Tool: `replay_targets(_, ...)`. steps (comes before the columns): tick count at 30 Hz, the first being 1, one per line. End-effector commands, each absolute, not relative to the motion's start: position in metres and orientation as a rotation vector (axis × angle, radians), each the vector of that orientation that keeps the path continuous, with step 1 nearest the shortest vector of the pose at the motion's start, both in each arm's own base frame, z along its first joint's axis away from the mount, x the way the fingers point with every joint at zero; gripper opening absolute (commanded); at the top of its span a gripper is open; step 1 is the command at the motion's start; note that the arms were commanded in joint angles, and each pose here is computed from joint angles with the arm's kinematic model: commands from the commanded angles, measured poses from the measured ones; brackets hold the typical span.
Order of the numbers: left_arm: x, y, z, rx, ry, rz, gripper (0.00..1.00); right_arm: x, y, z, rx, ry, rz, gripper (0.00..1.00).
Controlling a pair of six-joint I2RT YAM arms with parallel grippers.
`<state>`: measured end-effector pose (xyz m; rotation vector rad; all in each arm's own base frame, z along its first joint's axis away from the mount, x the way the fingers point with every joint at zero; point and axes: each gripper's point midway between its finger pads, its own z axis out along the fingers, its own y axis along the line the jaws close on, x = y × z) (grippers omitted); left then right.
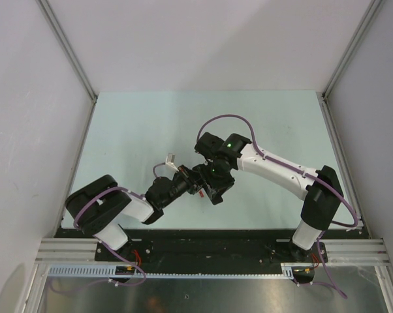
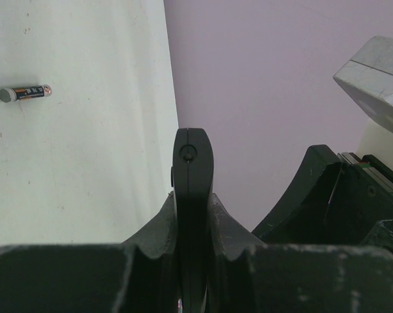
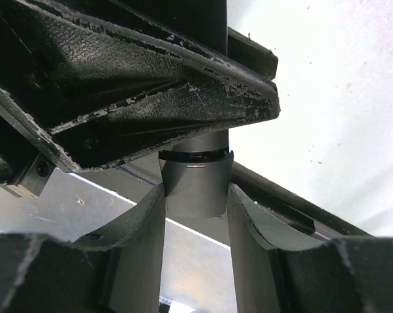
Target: Load the batteries into the remote control
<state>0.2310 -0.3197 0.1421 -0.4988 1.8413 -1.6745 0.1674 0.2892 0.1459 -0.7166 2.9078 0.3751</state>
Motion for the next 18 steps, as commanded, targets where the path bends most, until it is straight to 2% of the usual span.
replay_targets(1,0.212,-0.3085,0.2604,-0.365,1.36,-1.991,0.0,0.1834,0.2945,0.1485,-0.682,2.854,0.366,0.0)
replay_targets(18,0.2123,-0.308,0.26,-0.358,1.359,-1.981,0.0,0.1756,0.2923,0.1472,-0.72,2.891,0.377,0.0)
